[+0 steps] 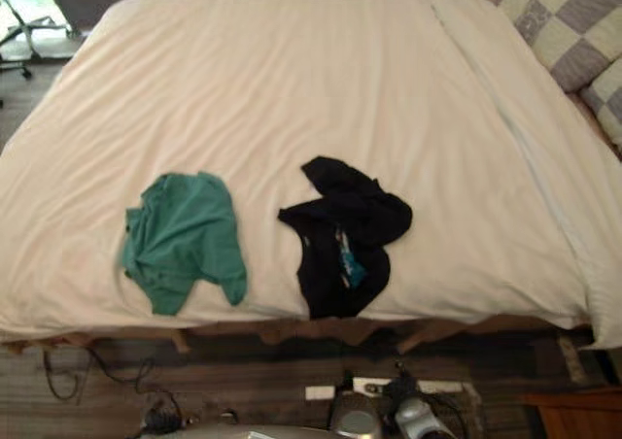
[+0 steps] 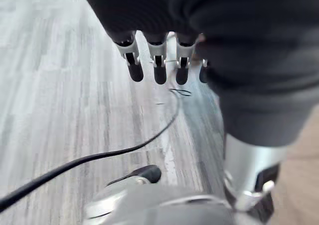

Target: Tidy up the quilt and then pick up the clothes from the bed and put them into the laundry hamper.

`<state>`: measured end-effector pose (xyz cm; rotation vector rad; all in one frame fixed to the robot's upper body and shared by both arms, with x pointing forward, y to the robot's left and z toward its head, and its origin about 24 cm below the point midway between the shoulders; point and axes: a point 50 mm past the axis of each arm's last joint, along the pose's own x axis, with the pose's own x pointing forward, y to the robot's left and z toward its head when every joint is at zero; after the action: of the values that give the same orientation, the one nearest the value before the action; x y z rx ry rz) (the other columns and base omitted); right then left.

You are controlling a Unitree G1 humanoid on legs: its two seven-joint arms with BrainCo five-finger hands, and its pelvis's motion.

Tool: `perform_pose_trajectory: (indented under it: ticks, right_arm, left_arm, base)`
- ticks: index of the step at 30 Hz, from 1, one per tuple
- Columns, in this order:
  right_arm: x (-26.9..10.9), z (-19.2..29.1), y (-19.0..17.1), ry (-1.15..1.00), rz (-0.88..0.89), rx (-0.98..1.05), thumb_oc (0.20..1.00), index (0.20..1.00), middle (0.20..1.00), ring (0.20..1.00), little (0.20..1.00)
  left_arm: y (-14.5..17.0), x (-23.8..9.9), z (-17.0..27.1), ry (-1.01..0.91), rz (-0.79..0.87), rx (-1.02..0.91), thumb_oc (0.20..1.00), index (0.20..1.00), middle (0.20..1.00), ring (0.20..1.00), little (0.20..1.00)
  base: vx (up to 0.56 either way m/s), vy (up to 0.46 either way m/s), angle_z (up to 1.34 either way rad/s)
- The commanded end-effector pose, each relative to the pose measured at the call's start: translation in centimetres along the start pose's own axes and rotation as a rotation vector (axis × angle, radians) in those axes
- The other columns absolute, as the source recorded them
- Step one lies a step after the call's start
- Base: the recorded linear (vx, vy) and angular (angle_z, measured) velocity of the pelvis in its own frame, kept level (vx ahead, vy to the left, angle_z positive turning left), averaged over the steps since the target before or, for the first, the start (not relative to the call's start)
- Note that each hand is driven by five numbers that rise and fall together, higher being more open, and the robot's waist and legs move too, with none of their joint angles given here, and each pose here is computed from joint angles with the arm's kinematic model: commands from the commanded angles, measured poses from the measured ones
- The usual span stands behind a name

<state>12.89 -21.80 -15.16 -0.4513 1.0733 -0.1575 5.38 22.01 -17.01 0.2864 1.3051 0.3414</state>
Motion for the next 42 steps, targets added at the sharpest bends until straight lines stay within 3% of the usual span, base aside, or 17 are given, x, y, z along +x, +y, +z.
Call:
perform_pose_trajectory:
  ticks: [1, 5, 9, 14, 15, 16, 17, 19, 20, 22, 26, 32, 33, 34, 35, 39, 42]
  right_arm:
    - [-0.1, -1.1, 0.0, 0.064, -0.042, 0.057, 1.000, 1.000, 1.000, 1.000, 1.000]
    - [-0.1, -2.8, -2.0, 0.115, -0.121, 0.107, 1.000, 1.000, 1.000, 1.000, 1.000]
    - [-0.2, -4.2, -6.5, 0.107, -0.275, 0.185, 1.000, 1.000, 1.000, 1.000, 1.000]
    - [-1.5, -0.9, -13.7, -0.155, -0.483, 0.090, 1.000, 1.000, 1.000, 1.000, 1.000]
    - [-1.5, -1.0, -13.7, -0.154, -0.483, 0.088, 1.000, 1.000, 1.000, 1.000, 1.000]
    - [-2.2, 0.9, -16.5, -0.241, -0.559, 0.007, 1.000, 1.000, 1.000, 1.000, 1.000]
    - [-2.2, 0.9, -16.5, -0.242, -0.559, 0.007, 1.000, 1.000, 1.000, 1.000, 1.000]
    - [-3.2, 4.6, -20.2, -0.368, -0.659, -0.119, 1.000, 1.000, 1.000, 1.000, 1.000]
    - [-3.2, 4.6, -20.2, -0.368, -0.659, -0.118, 1.000, 1.000, 1.000, 1.000, 1.000]
    - [-4.5, 8.3, -22.4, -0.495, -0.715, -0.271, 1.000, 1.000, 1.000, 1.000, 1.000]
    - [-5.6, 12.3, -23.0, -0.615, -0.729, -0.436, 1.000, 1.000, 1.000, 1.000, 1.000]
    - [-6.5, 16.3, -21.1, -0.763, -0.701, -0.495, 1.000, 1.000, 1.000, 1.000, 1.000]
    - [-7.3, 15.7, -22.6, -0.759, -0.701, -0.504, 1.000, 1.000, 1.000, 1.000, 1.000]
    - [-7.8, 17.2, -21.6, -0.827, -0.707, -0.499, 1.000, 1.000, 1.000, 1.000, 1.000]
    - [-8.4, 17.1, -21.7, -0.856, -0.708, -0.486, 1.000, 1.000, 1.000, 1.000, 1.000]
    - [-10.2, 19.5, -20.9, -1.008, -0.703, -0.444, 1.000, 1.000, 1.000, 1.000, 1.000]
    - [-12.8, 23.0, -20.4, -1.164, -0.728, -0.407, 1.000, 1.000, 1.000, 1.000, 1.000]
  left_arm:
    - [0.4, 0.0, -0.6, 0.049, 0.067, -0.118, 1.000, 1.000, 1.000, 1.000, 1.000]
    - [2.6, 0.4, 0.4, 0.027, 0.165, -0.248, 1.000, 1.000, 1.000, 1.000, 1.000]
    - [7.6, 0.6, 2.0, -0.086, 0.347, -0.391, 1.000, 1.000, 1.000, 1.000, 1.000]
    - [14.3, -2.1, 8.4, -0.491, 0.520, -0.346, 1.000, 1.000, 1.000, 1.000, 1.000]
    - [14.3, -2.1, 8.3, -0.490, 0.519, -0.345, 1.000, 1.000, 1.000, 1.000, 1.000]
    - [16.4, -3.6, 11.3, -0.635, 0.581, -0.295, 1.000, 1.000, 1.000, 1.000, 1.000]
    - [16.3, -3.7, 11.3, -0.635, 0.581, -0.295, 1.000, 1.000, 1.000, 1.000, 1.000]
    - [18.1, -6.4, 16.9, -0.866, 0.636, -0.234, 1.000, 1.000, 1.000, 1.000, 1.000]
    - [18.1, -6.4, 16.9, -0.867, 0.636, -0.235, 1.000, 1.000, 1.000, 1.000, 1.000]
    - [16.7, -9.8, 21.6, -1.122, 0.567, -0.135, 1.000, 1.000, 1.000, 1.000, 1.000]
    - [12.9, -12.6, 24.4, -1.321, 0.400, -0.039, 1.000, 1.000, 1.000, 1.000, 1.000]
    - [12.2, -11.4, 23.6, -1.254, 0.391, 0.109, 1.000, 1.000, 1.000, 1.000, 1.000]
    - [23.1, -11.1, 19.1, -1.053, 0.609, 0.263, 1.000, 1.000, 1.000, 1.000, 1.000]
    - [19.2, -11.1, 20.9, -1.140, 0.559, 0.273, 1.000, 1.000, 1.000, 1.000, 1.000]
    - [18.2, -11.9, 20.3, -1.210, 0.480, 0.234, 1.000, 1.000, 1.000, 1.000, 1.000]
    - [18.7, -10.8, 20.6, -1.117, 0.526, 0.446, 1.000, 1.000, 1.000, 1.000, 1.000]
    - [17.8, -13.8, 24.6, -1.235, 0.604, 0.618, 1.000, 1.000, 1.000, 1.000, 1.000]
  base:
    - [0.06, -0.047, -0.31]
    - [0.05, -0.045, -0.05]
    - [0.02, -0.009, 0.04]
    - [0.02, -0.001, 0.09]
    - [0.00, 0.000, 0.00]
    - [0.00, 0.000, 0.00]
    - [0.00, 0.008, -0.03]
    - [0.00, 0.000, 0.00]
    - [0.00, 0.000, 0.00]
    - [0.00, 0.000, 0.00]
    - [0.00, -0.007, -0.05]
    - [0.02, -0.004, -0.08]
    - [0.00, 0.000, 0.00]
    - [-0.02, 0.036, -0.08]
    - [-0.06, -0.004, 0.03]
    - [-0.09, -0.004, 0.17]
    - [-0.21, 0.003, 0.01]
